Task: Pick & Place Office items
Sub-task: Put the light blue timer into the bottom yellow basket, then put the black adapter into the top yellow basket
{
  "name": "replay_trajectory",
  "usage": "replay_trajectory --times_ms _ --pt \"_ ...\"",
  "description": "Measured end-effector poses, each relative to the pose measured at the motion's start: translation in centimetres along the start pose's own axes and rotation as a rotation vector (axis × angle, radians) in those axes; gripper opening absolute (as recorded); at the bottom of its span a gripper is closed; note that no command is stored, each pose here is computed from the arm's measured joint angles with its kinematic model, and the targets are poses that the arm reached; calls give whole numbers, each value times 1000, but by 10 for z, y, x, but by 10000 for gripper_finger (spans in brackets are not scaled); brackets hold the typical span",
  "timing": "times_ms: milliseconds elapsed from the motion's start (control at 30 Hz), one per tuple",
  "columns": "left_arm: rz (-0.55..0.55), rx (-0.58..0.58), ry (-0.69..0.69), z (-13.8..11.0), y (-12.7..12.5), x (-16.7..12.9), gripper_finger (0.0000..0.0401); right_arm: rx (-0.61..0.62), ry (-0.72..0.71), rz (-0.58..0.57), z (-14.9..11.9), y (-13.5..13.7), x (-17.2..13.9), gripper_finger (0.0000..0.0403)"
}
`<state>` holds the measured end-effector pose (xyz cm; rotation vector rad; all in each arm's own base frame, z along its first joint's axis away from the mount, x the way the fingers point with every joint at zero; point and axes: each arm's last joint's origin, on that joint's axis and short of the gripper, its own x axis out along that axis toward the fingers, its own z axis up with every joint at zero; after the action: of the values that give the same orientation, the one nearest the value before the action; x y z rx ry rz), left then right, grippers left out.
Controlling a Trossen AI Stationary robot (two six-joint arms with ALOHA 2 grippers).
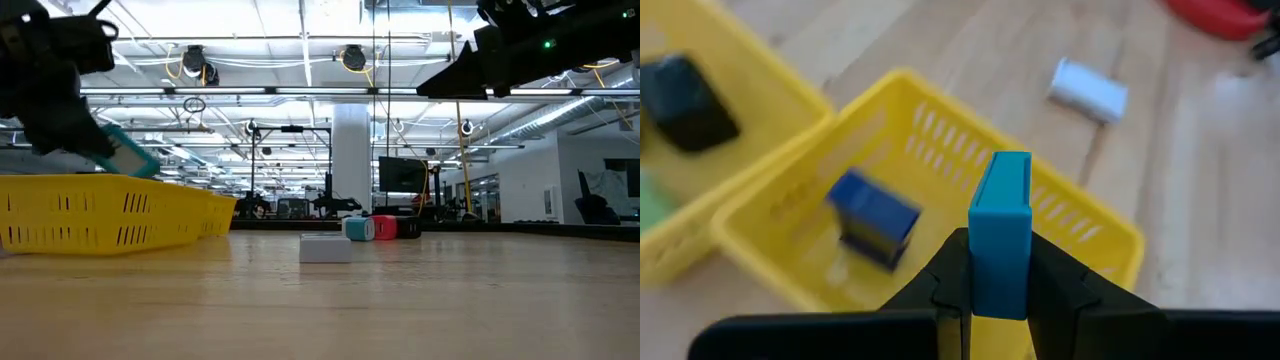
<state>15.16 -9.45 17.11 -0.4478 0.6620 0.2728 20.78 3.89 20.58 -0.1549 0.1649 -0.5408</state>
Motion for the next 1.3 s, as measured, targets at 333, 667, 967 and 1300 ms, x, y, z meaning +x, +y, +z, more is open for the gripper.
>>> replay_trajectory --times_ms 333,667,967,1300 --pt "51 -82 59 -5 6 0 87 0 0 0 0 0 0 224" --pt "50 -83 60 -5 6 0 90 0 0 1 0 0 0 224" --pt "82 -105 5 4 6 1 92 82 15 -24 -3 -2 5 224" --pt "123 -153 -138 43 10 -3 107 268 287 -140 -53 -25 47 224"
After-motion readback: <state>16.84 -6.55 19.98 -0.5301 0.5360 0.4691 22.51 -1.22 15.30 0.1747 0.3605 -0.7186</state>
